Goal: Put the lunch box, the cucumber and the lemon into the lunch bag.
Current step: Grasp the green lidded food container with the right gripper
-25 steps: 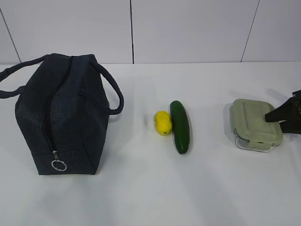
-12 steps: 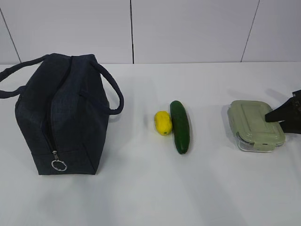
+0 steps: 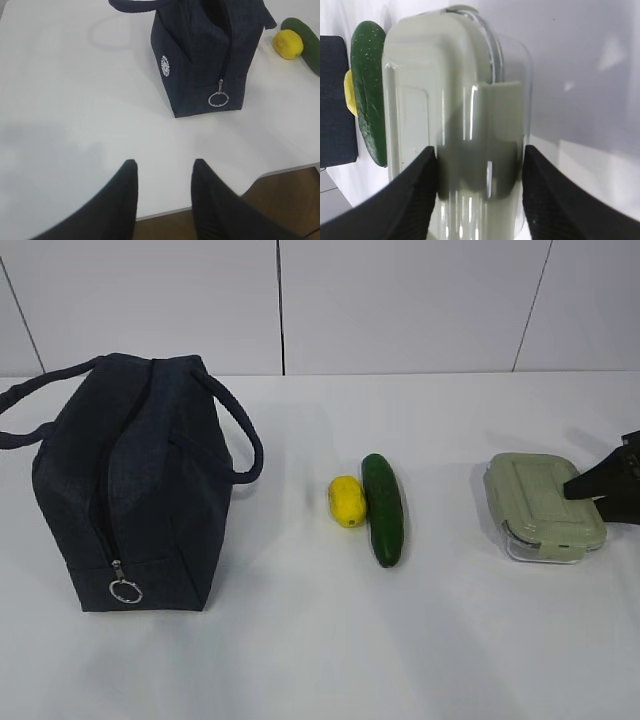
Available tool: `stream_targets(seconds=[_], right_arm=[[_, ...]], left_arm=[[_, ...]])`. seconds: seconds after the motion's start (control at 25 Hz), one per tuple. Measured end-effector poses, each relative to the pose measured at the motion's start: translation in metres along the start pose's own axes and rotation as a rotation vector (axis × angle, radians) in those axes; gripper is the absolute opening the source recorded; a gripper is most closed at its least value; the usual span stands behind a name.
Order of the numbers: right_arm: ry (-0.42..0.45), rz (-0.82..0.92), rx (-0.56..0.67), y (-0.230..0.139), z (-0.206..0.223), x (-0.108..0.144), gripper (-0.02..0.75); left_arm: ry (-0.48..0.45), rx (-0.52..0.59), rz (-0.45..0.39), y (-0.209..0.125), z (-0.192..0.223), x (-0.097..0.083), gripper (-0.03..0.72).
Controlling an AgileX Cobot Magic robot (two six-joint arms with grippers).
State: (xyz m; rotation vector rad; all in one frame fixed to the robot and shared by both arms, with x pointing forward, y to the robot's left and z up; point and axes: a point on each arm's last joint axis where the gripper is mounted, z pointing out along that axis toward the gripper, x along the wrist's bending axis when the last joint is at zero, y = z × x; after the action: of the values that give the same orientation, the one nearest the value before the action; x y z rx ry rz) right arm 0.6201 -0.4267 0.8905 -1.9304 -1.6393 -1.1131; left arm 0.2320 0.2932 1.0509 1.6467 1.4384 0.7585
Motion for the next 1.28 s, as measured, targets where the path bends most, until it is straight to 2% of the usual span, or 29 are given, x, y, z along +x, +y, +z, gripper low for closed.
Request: stream_targets(seconds=[0.32,0.96,1.28], right_arm=[[0.015,0.019,-0.007,0.000,0.004,-0.003,0.458],[0.019,0.021,-0.005,0.000,0.006,-0.003,0.460],[0.022,0.008,0.011,0.000,0.011,0.001,0.434]], left_arm=[[0.000,0.000,0.000,0.000,0.000,0.000,0.239],[0.000,0.000,0.000,0.000,0.000,0.000,0.239],[0.000,0.000,0.000,0.000,0.000,0.000,0.239]])
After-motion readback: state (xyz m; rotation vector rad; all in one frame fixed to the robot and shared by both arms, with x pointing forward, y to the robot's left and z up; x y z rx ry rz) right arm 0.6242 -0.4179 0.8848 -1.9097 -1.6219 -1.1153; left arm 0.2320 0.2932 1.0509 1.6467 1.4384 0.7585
